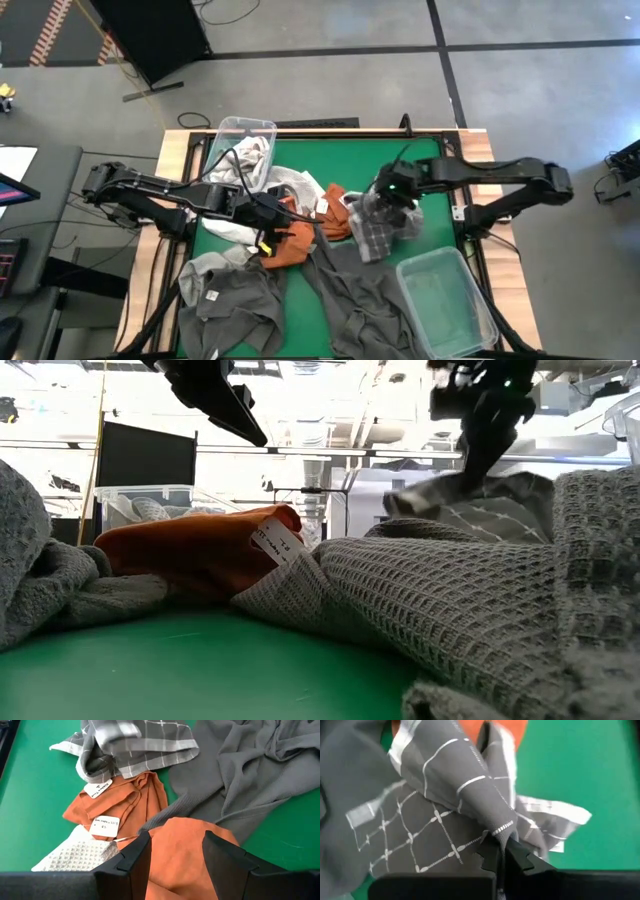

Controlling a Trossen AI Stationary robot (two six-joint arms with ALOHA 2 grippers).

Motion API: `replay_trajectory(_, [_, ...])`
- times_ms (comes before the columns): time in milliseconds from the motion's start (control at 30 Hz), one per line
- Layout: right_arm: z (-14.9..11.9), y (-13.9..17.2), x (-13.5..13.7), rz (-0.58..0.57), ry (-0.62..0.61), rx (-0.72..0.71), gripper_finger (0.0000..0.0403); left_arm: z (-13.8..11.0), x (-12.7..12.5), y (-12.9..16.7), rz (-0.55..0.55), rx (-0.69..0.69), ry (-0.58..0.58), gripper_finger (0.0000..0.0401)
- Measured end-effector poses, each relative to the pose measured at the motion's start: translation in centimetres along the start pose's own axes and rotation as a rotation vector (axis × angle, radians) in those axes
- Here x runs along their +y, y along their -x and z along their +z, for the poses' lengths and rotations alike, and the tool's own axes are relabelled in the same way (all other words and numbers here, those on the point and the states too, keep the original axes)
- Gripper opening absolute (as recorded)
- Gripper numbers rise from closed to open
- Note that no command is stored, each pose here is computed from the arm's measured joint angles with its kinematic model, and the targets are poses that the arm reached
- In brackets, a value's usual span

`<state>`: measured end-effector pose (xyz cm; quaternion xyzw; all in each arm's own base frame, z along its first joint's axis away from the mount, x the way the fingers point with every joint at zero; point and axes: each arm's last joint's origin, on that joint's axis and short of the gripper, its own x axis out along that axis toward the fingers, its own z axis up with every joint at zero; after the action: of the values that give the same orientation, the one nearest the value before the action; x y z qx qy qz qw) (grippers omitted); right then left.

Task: Sort towels by color in basket
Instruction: Put the gray patterned towel into the bottom transparent bin

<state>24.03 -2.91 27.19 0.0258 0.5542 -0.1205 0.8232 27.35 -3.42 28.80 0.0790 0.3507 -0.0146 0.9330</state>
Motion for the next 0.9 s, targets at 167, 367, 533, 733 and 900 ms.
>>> replay_trajectory(167, [0.7,-2.7,0.5,0.061,0.050,0.087,0.0032,0.0,0.0,0.0,0.000,-0.001,0.000,0.0167])
replay_trajectory(367, [1.1,-4.9,0.9,0.077,0.066,0.151,0.0032,0.0,0.0,0.0,0.000,0.000,0.000,0.0167])
replay_trajectory(533, [1.4,-5.7,1.2,0.104,0.069,0.152,0.0032,0.0,0.0,0.0,0.000,0.000,0.000,0.0167])
replay_trajectory(733, [1.6,-5.7,1.7,0.113,0.081,0.127,0.0033,0.0,0.0,0.0,0.000,0.000,0.000,0.0167])
replay_trajectory(900, [1.5,-5.6,2.3,0.139,0.103,0.133,0.0033,0.0,0.0,0.0,0.000,-0.001,0.000,0.0167])
